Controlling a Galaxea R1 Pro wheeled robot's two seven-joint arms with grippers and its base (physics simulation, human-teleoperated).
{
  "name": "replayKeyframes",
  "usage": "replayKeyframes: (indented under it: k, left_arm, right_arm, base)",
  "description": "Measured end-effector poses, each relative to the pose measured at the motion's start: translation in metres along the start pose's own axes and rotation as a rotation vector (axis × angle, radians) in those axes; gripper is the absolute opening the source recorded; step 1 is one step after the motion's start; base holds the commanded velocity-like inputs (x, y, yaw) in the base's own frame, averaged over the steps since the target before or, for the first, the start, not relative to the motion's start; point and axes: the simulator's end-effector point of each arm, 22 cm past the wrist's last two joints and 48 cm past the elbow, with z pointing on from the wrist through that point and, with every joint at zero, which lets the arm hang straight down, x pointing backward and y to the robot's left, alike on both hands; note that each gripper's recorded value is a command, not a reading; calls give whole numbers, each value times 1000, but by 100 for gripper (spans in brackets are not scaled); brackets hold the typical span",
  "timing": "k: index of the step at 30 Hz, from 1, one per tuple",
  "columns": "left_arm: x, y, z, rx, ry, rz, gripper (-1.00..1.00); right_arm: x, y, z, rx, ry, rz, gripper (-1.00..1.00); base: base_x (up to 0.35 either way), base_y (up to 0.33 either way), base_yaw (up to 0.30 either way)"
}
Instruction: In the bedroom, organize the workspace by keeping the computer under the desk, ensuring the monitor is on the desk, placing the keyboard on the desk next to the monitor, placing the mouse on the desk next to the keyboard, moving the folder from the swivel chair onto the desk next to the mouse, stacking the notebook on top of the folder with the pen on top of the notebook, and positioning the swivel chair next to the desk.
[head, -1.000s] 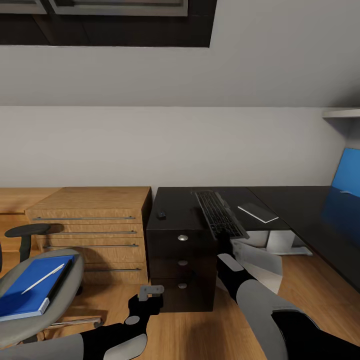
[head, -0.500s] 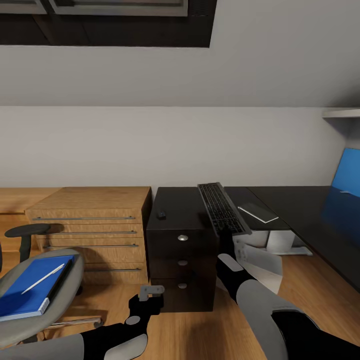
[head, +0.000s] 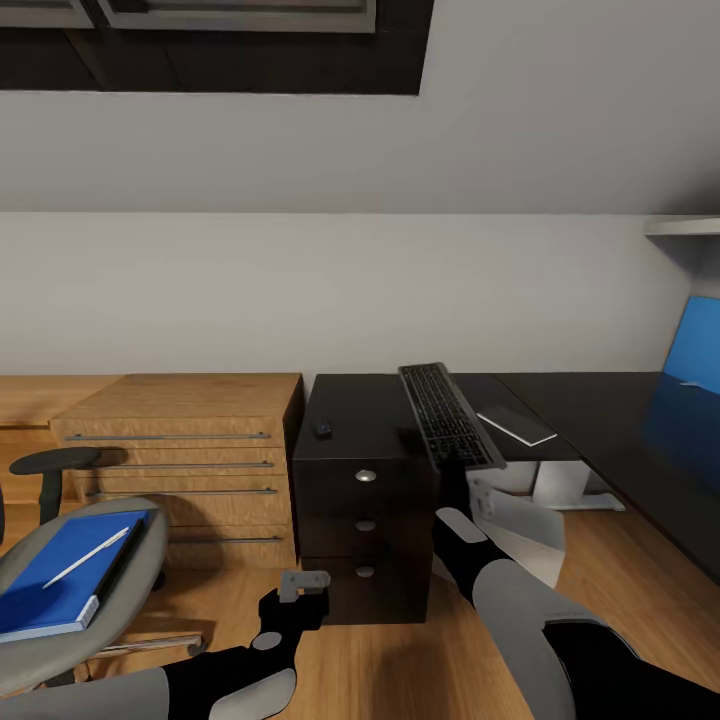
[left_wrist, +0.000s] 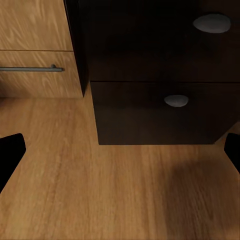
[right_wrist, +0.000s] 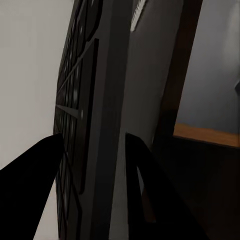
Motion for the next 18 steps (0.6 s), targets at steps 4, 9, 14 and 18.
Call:
replayKeyframes:
  k: [4,9,14,18]
  left_arm:
    - [0,0,0,0,0,0,100]
    - [0,-1,0,1,0,0,100]
    - [0,-1,0,1,1,0,100]
    - [0,-1,0,1,1,0,100]
  right_arm:
    - [-4,-4,0,16,-19,-1,-100]
    - [-6,-20,-1,94,-28,2,-100]
    - [-8,-21,0,131,-33,14,-100]
    - [-11,-21,2,184,-39,43,-100]
  base:
    - [0,0,0]
    - [0,0,0]
    - [0,0,0]
    - [0,0,0]
